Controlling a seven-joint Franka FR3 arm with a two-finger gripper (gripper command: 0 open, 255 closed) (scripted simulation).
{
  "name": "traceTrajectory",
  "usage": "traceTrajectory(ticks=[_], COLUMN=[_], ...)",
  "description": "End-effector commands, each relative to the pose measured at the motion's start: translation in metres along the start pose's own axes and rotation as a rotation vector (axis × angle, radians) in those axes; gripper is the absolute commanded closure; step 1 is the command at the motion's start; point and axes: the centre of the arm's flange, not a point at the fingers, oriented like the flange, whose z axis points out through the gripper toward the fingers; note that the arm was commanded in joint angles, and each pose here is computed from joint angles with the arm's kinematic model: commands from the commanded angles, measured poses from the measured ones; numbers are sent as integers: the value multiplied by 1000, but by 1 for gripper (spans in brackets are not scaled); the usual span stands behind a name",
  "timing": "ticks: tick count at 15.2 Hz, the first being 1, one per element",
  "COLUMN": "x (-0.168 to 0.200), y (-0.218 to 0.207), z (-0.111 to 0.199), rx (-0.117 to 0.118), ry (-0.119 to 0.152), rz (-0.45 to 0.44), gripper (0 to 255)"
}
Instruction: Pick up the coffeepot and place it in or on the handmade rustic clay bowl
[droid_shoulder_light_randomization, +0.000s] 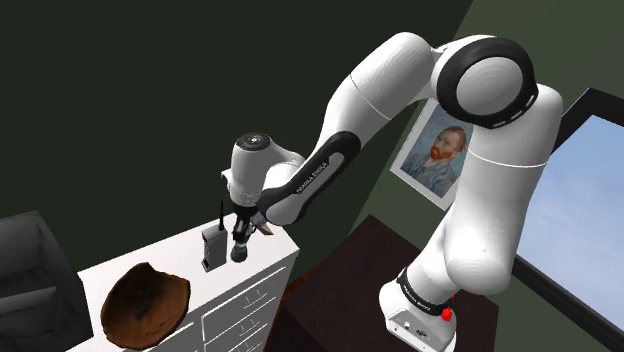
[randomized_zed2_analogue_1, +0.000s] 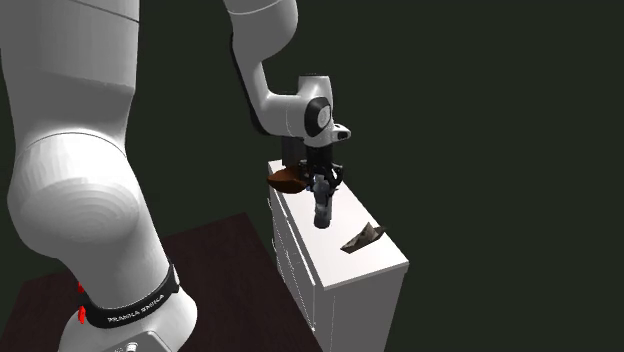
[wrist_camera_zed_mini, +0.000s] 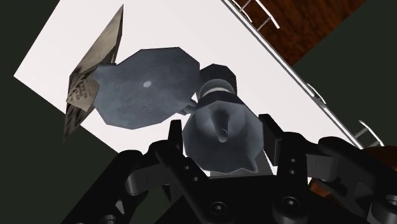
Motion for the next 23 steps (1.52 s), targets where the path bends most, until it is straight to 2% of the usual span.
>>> traceTrajectory(ticks=[1,23], x=[0,3], y=[0,9], z=[-10,-126], rx=[0,0], ry=[0,0], rz=[0,0], gripper=[255,255])
